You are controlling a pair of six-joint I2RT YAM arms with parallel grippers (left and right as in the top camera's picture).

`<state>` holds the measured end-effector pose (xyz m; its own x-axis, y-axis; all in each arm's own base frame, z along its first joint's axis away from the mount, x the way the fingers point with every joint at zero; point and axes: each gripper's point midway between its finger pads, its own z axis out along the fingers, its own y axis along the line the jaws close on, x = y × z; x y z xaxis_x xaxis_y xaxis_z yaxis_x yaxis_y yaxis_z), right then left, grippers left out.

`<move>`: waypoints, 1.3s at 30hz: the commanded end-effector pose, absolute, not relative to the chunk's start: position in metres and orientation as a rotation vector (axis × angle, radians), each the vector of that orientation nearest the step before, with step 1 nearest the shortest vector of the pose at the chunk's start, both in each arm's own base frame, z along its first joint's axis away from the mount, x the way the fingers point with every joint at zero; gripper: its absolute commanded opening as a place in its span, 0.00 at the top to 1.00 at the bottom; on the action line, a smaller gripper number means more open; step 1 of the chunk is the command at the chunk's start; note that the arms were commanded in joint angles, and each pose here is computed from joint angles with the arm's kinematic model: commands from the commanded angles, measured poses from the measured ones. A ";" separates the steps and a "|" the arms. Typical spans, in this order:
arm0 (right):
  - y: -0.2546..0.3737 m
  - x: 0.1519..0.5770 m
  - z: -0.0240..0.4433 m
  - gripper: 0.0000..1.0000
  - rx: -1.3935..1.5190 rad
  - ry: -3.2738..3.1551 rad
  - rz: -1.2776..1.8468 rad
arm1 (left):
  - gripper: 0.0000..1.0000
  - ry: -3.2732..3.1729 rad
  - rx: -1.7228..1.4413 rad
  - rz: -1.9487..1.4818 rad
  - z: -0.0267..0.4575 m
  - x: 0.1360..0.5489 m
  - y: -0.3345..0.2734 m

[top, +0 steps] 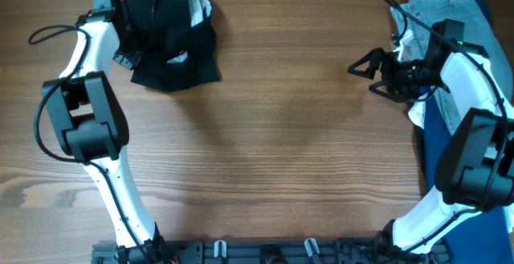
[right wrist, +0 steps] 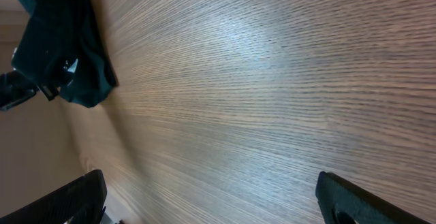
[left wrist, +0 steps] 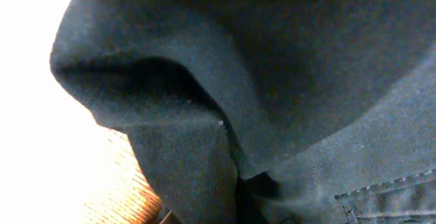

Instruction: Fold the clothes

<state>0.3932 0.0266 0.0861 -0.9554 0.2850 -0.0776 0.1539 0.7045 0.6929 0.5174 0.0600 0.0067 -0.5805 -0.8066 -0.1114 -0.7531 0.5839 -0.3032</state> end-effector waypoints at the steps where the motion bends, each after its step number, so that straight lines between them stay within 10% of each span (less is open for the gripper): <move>1: 0.036 0.401 0.104 0.01 0.314 2.688 1.104 | 0.96 2.646 -1.126 -0.432 0.018 0.517 0.033; 17: 0.038 0.402 0.104 0.00 0.284 2.683 1.099 | 0.94 2.813 -0.421 -0.794 0.035 0.505 -0.182; 19: 0.038 0.400 0.104 0.01 0.265 2.689 1.099 | 0.67 2.822 -0.412 -0.796 0.035 0.502 -0.187; 22: 0.039 0.399 0.104 0.00 0.259 2.693 1.100 | 0.58 2.822 -0.413 -0.798 0.035 0.502 -0.187; 24: 0.039 0.398 0.104 0.01 0.261 2.696 1.102 | 0.00 2.823 -0.408 -0.820 0.036 0.501 -0.190; 39: 0.042 0.395 0.105 0.00 0.230 2.692 1.125 | 0.00 2.673 -0.435 -1.015 0.082 0.525 -0.157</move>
<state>0.3865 0.0367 0.0855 -0.9669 0.2475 -0.0628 0.1364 0.7086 0.6923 0.5243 -0.1471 0.0390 -0.9174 -0.3911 -0.0741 -0.2687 0.7458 -0.6096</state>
